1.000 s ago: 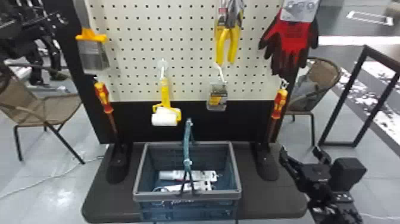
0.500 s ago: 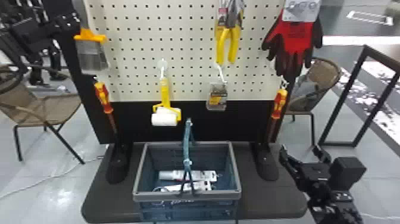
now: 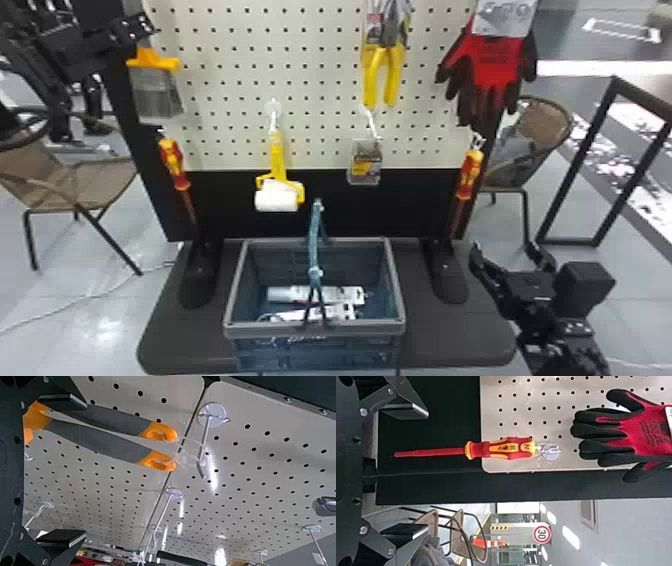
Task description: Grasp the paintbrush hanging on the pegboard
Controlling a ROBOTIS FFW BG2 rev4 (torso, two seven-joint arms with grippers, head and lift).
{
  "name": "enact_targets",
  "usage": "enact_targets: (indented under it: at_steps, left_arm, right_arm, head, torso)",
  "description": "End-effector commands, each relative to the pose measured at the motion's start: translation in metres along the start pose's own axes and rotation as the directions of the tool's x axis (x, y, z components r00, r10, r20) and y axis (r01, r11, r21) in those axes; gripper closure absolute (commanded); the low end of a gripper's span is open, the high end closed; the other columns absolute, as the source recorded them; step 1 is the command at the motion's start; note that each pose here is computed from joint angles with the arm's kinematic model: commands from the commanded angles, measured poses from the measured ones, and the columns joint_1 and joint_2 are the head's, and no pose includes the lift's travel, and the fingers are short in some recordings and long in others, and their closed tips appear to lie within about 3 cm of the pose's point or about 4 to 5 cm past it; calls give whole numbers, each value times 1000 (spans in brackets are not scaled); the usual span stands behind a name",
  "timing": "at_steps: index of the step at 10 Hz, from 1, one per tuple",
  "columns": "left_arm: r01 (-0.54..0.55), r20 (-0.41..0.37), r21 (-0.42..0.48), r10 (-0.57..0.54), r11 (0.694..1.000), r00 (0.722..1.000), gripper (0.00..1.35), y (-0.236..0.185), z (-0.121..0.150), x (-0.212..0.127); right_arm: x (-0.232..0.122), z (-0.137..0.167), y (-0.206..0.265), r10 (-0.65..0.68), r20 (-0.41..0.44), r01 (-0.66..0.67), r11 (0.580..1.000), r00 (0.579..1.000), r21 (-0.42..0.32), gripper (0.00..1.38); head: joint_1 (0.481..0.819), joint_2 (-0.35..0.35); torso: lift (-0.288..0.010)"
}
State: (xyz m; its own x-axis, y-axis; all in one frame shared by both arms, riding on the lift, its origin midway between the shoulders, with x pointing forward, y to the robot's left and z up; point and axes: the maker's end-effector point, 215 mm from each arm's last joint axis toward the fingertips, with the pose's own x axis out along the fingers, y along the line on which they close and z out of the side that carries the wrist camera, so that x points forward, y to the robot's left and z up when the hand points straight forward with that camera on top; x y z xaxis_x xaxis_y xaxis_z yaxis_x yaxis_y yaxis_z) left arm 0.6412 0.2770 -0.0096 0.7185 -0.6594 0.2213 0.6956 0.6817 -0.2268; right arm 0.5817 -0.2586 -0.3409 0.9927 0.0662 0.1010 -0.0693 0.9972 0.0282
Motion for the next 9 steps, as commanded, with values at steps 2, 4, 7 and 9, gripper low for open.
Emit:
enact_targets:
  at_steps: [2,4,7,9]
  left_arm:
    - [-10,-41,19,11,1000,999,171,6,0,2]
    - [2,-66,40,0,999,998,171,4,3,5]
    - [37,-100,60,-31,998,994,171,-7,-2,18]
    - [59,-153,83,-45,995,987,173,-9,-9,24]
  right_arm:
    - [0,1,0,0,3,0,1000,1000,-1,277]
    - [0,2,0,0,8,0,1000,1000,-2,277]
    - [1,3,-2,0,10,0,1000,1000,-4,277]
    - [1,5,-3,1,14,-1,1000,1000,-10,277]
  head:
    - [549,0]
    - [549,0]
    - [549,0]
    - [549,0]
  torso:
    - [-100]
    - [-100]
    - [-100]
    - [-100]
